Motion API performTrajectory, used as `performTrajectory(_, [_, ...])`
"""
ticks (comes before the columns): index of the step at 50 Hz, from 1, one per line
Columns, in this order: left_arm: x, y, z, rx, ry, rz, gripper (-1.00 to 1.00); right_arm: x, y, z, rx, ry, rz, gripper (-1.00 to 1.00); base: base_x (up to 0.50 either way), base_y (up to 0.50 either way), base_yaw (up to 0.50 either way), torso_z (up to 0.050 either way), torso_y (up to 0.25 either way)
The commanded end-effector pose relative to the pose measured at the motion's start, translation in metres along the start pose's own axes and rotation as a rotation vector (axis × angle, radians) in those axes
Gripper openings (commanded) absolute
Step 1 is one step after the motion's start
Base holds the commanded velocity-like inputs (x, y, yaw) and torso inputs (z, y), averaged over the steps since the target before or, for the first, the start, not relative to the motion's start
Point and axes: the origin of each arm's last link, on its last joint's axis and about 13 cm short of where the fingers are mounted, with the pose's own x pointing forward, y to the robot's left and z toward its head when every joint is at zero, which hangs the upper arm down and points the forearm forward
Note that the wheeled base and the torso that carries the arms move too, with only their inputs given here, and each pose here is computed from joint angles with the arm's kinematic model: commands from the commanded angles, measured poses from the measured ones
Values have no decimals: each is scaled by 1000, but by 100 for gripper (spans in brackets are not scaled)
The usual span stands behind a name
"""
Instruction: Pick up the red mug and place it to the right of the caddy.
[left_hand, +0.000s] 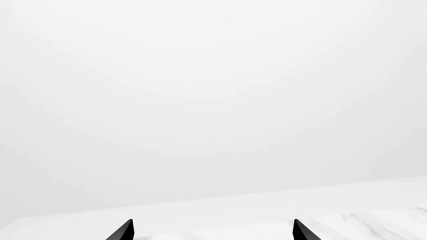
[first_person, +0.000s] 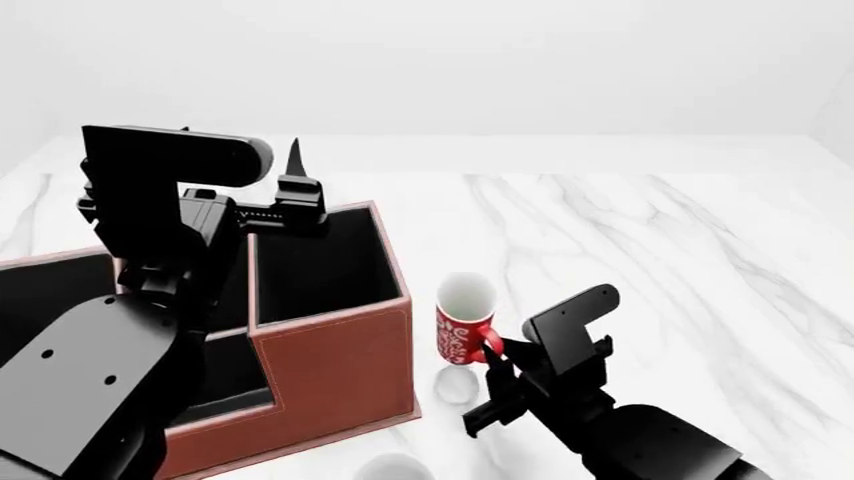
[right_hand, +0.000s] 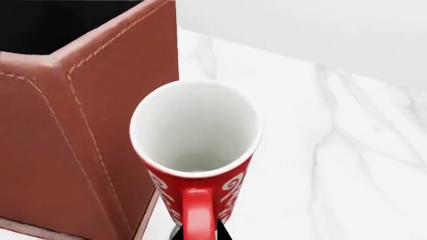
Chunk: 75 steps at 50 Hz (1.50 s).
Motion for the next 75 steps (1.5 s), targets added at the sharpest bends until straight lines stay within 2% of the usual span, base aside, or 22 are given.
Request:
performTrajectory(1, [-1, 1, 0, -2, -1, 3, 100, 10, 6, -17, 27, 15, 28, -100, 0, 0, 0, 0, 0])
performTrajectory(18, [-1, 1, -1, -2, 1, 4, 100, 32, 6, -45, 93, 56, 13, -100, 0, 0, 0, 0, 1])
performTrajectory(40, [-1, 1, -3, 0, 6, 0, 100, 37, 5, -54, 118, 104, 5, -100, 0, 0, 0, 0, 0])
performTrajectory(41, [-1, 1, -4, -1, 7, 1, 100, 37, 5, -55, 119, 107, 16, 100, 0, 0, 0, 0, 0])
performTrajectory(56, [-2, 1, -4, -1, 7, 1, 100, 37, 5, -54, 122, 114, 3, 100, 0, 0, 0, 0, 0])
performTrajectory(64, [-1, 1, -3, -1, 6, 3, 100, 25, 9, -48, 114, 104, 16, 100, 0, 0, 0, 0, 0])
performTrajectory(70, [0, 2, -3, 0, 6, 7, 100, 0, 13, -36, 109, 70, 15, 100, 0, 0, 0, 0, 0])
performTrajectory(75, [-1, 2, -3, -1, 6, 7, 100, -41, 17, -19, 106, 26, 21, 100, 0, 0, 0, 0, 0])
